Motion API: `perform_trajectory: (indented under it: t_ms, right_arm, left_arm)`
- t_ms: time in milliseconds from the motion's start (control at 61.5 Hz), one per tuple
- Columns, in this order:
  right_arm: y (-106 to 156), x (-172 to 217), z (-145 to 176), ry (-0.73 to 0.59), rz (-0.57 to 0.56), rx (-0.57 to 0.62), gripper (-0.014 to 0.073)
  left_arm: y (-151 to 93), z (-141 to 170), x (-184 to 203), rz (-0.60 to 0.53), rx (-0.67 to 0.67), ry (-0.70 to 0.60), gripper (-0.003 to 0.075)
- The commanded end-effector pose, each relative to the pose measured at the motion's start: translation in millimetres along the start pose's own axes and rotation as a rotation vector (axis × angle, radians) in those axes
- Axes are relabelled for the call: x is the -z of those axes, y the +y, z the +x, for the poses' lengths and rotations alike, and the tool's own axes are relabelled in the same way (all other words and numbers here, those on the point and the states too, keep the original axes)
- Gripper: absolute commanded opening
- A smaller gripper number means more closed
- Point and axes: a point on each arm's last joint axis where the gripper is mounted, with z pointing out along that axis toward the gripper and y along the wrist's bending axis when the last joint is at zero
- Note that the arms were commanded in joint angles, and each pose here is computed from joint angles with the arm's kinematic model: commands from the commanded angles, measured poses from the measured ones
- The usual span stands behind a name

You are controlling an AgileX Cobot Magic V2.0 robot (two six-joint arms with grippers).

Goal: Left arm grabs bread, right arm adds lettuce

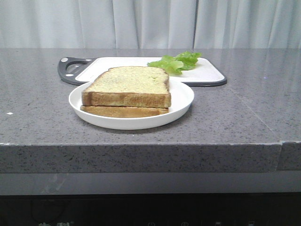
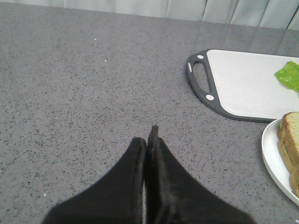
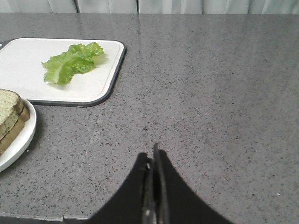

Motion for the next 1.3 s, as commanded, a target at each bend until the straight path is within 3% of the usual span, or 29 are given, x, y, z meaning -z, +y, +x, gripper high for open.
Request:
perform_trajectory:
  t_ms: [0, 114, 179, 471, 650, 1040, 1284]
  right_arm:
    - [0, 2, -17, -0.094, 0.004, 0.005, 0.0107]
    - [0, 2, -17, -0.094, 0.004, 0.005, 0.037]
    - [0, 2, -17, -0.094, 0.004, 0.005, 0.0425]
    - [0, 2, -17, -0.096, 0.004, 0.005, 0.0426]
    - [0, 2, -17, -0.096, 0.004, 0.005, 0.0426]
    - [0, 2, -17, -0.096, 0.004, 0.005, 0.0426]
    - [0, 2, -17, -0.096, 0.004, 0.005, 0.0426]
  left_arm:
    - [-2, -16, -3, 0.011, 0.012, -0.061, 0.0134]
    - [-4, -18, -14, 0.033, 0.052, -0.017, 0.0399]
    - [-7, -20, -20, 0.061, 0.077, 0.035, 0.0473]
    - [-40, -37, -61, 0.402, 0.096, 0.315, 0.0412]
    - [-52, -44, -95, 0.544, 0.123, 0.412, 0.0385]
    - [-111, -46, -149, 0.699, 0.043, 0.524, 0.0384]
    - [-137, -41, -188, 0.653, 0.017, 0.637, 0.0384]
